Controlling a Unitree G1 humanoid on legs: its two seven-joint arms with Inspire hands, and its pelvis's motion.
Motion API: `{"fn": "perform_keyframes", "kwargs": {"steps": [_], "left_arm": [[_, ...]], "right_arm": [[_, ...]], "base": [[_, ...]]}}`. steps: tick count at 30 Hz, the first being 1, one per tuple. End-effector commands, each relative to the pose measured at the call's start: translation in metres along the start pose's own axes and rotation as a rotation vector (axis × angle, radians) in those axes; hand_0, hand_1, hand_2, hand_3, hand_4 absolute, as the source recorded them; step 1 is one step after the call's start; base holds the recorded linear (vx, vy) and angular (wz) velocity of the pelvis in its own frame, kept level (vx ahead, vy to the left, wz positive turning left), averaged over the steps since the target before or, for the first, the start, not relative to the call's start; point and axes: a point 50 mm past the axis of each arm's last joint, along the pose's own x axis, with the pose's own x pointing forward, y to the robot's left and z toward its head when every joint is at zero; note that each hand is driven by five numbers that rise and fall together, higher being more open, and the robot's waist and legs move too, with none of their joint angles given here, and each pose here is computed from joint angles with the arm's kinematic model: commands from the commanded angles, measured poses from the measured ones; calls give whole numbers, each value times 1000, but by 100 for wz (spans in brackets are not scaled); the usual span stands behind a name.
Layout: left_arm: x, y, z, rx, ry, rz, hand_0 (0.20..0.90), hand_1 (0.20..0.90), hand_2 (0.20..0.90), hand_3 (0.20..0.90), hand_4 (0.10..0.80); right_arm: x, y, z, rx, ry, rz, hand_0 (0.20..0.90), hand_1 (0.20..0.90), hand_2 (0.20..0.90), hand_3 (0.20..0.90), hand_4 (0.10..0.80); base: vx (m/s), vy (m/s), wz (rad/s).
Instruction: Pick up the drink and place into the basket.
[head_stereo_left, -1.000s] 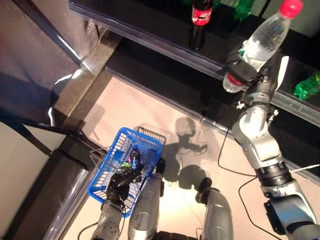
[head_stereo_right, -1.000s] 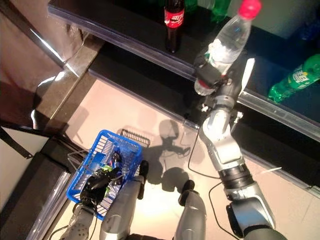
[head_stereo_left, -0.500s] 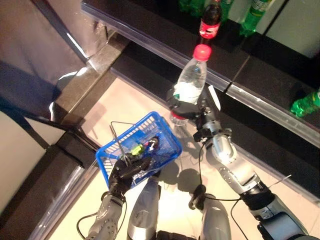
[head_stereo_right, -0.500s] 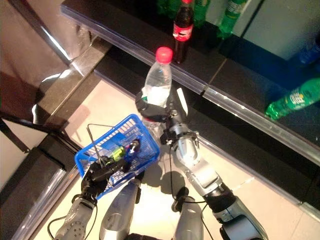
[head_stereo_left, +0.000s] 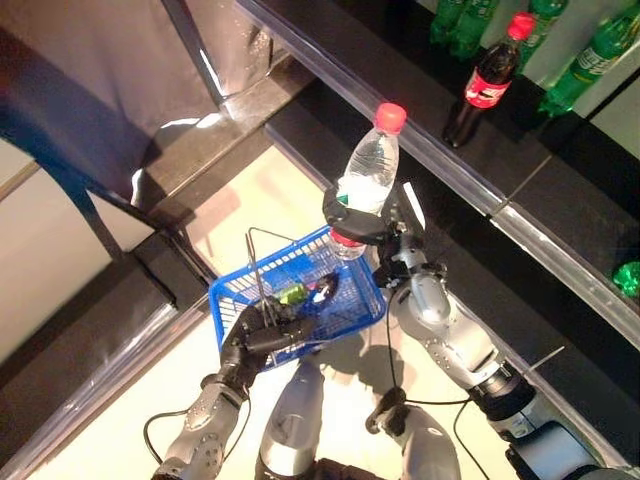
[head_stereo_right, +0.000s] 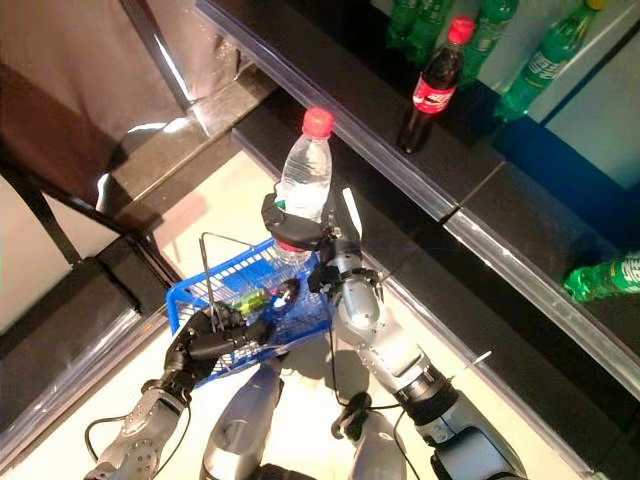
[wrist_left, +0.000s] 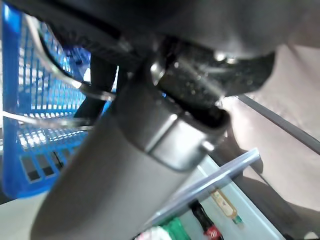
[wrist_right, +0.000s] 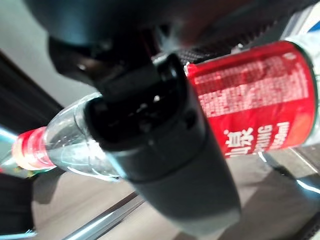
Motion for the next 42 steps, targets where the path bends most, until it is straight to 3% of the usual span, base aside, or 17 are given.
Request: {"fn": "perform_keyframes", "kwargs": {"steps": [1,8,24,30,35,42], "left_arm": [[-2,-103,110,39,-559,-665,300,300,300,200,100],[0,-118,107,-21,-491,-791,300,300,300,200,100],[-1,-125,107,-45,-478,-895,300,300,300,200,100],[-1,-124,109,-40,-482,-916,300,300,300,200,100],[-1,-124,110,-34,-490,-938,300,300,300,200,100],[-1,-124,107,-35,-490,-957,300,300,300,200,100]], "right_arm": [[13,48,56,61,-243,176,300,300,300,200,100],[14,57,12,11,-55,193,300,300,300,200,100],[17,62,-38,11,162,158,300,300,300,200,100],[12,58,-66,147,340,138,300,300,300,200,100],[-2,56,-101,531,571,97,300,300,300,200,100],[-17,61,-124,730,733,114,300,300,300,200,100]], "base": [[9,-28,18],[7,-7,11],[7,-5,6],[-10,-1,3],[-8,-7,2],[0,0,0]]}}
